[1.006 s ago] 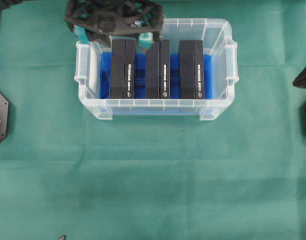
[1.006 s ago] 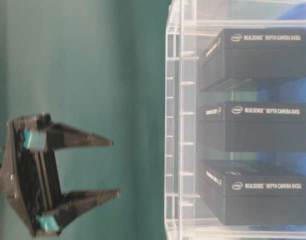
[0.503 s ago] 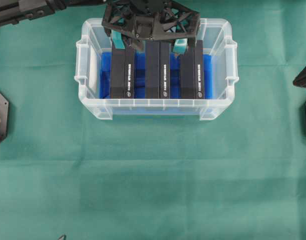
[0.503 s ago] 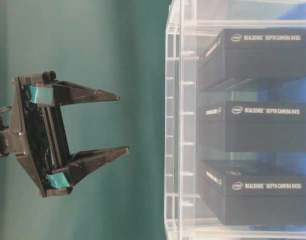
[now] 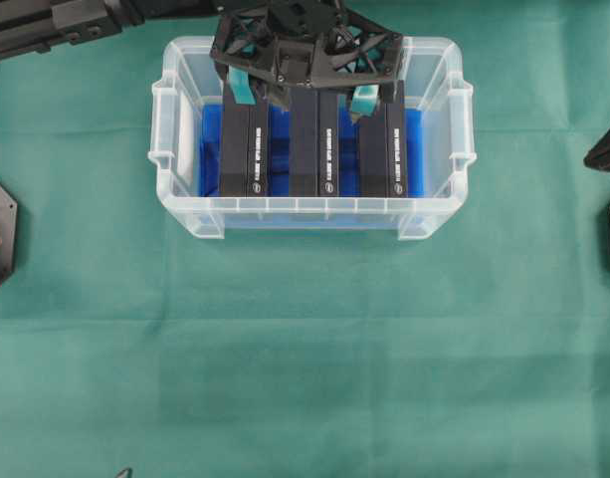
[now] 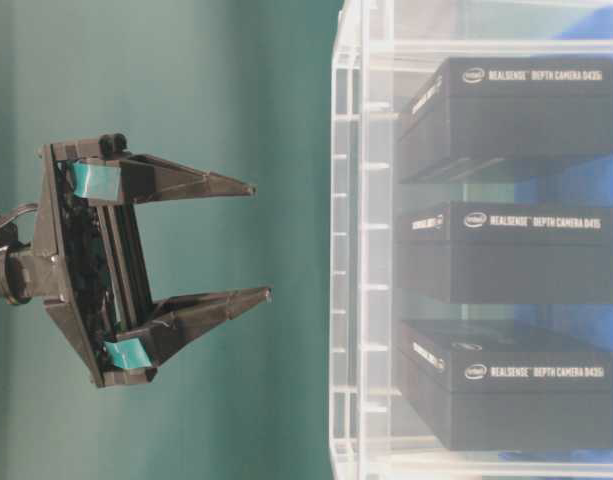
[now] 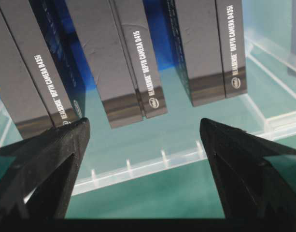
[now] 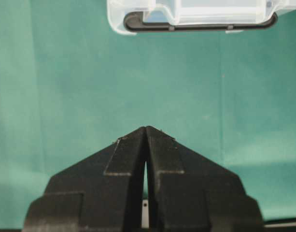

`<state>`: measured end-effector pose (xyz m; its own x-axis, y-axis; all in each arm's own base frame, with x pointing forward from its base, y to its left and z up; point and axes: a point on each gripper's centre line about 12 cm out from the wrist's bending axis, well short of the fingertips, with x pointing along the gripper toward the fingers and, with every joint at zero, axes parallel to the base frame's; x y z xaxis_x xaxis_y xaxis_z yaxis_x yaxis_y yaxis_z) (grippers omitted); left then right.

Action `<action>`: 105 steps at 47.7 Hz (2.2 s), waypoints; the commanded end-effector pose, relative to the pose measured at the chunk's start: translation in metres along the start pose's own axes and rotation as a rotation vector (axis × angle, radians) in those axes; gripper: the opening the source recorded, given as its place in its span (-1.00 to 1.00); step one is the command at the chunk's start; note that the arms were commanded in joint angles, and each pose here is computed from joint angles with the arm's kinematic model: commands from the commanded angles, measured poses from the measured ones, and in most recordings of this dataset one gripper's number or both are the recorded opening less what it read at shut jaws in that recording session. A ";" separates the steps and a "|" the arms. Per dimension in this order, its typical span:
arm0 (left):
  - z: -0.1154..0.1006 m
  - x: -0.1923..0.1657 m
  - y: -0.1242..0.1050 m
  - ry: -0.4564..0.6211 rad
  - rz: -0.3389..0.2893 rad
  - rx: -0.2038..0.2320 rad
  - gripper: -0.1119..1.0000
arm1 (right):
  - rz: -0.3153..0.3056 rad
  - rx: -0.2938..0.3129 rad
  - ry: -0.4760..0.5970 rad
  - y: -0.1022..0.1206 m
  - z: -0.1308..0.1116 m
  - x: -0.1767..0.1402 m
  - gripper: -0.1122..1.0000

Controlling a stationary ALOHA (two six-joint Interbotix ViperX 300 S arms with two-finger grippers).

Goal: Take the box out of the case with the left arm.
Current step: 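Lower the left gripper around the middle black box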

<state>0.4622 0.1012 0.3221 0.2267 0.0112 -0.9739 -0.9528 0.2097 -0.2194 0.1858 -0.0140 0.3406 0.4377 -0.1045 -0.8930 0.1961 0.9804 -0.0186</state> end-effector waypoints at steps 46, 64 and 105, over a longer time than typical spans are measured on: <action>-0.001 -0.008 -0.002 -0.015 -0.038 0.007 0.89 | 0.001 0.003 -0.025 0.000 0.005 -0.007 -0.80; -0.001 -0.007 -0.001 -0.018 -0.039 0.014 0.89 | 0.000 0.006 -0.025 -0.001 0.005 -0.007 -0.80; -0.002 0.023 0.002 -0.011 -0.027 0.012 0.89 | 0.000 0.006 -0.025 -0.001 0.005 -0.007 -0.80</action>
<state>0.4657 0.1021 0.2922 0.2296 0.0124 -0.9732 -0.9509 0.2163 -0.2215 0.1857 -0.0144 0.3405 0.4363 -0.1075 -0.8934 0.1982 0.9799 -0.0211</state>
